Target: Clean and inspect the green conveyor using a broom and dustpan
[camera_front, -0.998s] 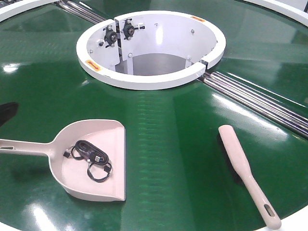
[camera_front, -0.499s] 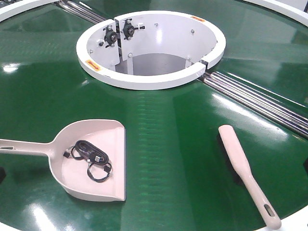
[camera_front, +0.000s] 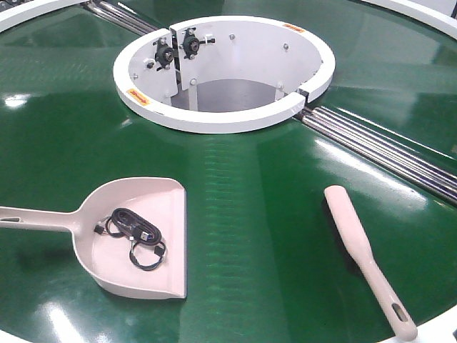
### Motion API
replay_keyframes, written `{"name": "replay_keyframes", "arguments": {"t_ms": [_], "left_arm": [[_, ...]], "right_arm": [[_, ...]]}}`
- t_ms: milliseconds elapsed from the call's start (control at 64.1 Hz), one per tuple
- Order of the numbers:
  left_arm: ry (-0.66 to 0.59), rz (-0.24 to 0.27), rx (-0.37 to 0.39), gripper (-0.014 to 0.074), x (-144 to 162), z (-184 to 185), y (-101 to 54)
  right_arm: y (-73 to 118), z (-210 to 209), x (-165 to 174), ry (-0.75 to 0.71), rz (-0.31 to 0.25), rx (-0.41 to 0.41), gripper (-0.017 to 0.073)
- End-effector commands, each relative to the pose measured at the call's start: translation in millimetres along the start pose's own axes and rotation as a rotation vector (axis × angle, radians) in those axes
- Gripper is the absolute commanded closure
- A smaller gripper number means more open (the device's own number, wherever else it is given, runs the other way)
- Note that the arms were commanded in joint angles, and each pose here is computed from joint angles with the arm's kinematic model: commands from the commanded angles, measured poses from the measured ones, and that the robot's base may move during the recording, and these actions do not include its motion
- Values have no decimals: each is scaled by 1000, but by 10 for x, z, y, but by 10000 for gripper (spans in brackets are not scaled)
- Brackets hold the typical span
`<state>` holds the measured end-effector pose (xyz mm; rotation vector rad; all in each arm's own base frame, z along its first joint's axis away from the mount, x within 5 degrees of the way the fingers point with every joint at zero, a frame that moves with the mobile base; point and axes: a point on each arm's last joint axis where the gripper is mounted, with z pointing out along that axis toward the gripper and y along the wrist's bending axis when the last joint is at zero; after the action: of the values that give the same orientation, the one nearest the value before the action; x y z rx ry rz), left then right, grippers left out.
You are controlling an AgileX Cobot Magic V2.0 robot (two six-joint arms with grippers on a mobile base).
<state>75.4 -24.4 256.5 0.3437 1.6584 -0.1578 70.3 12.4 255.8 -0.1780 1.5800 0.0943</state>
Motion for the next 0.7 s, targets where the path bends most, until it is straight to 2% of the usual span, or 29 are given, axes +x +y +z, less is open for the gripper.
{"name": "replay_keyframes", "arguments": {"t_ms": [0,686], "left_arm": [[-106,-21,-17,601,-165,-11,23],[-124,-20,-21,601,-181,-13,28]], "right_arm": [[-14,-3,-150,-93,-11,13,568],[-13,-2,-138,-81,-11,12,568]]}}
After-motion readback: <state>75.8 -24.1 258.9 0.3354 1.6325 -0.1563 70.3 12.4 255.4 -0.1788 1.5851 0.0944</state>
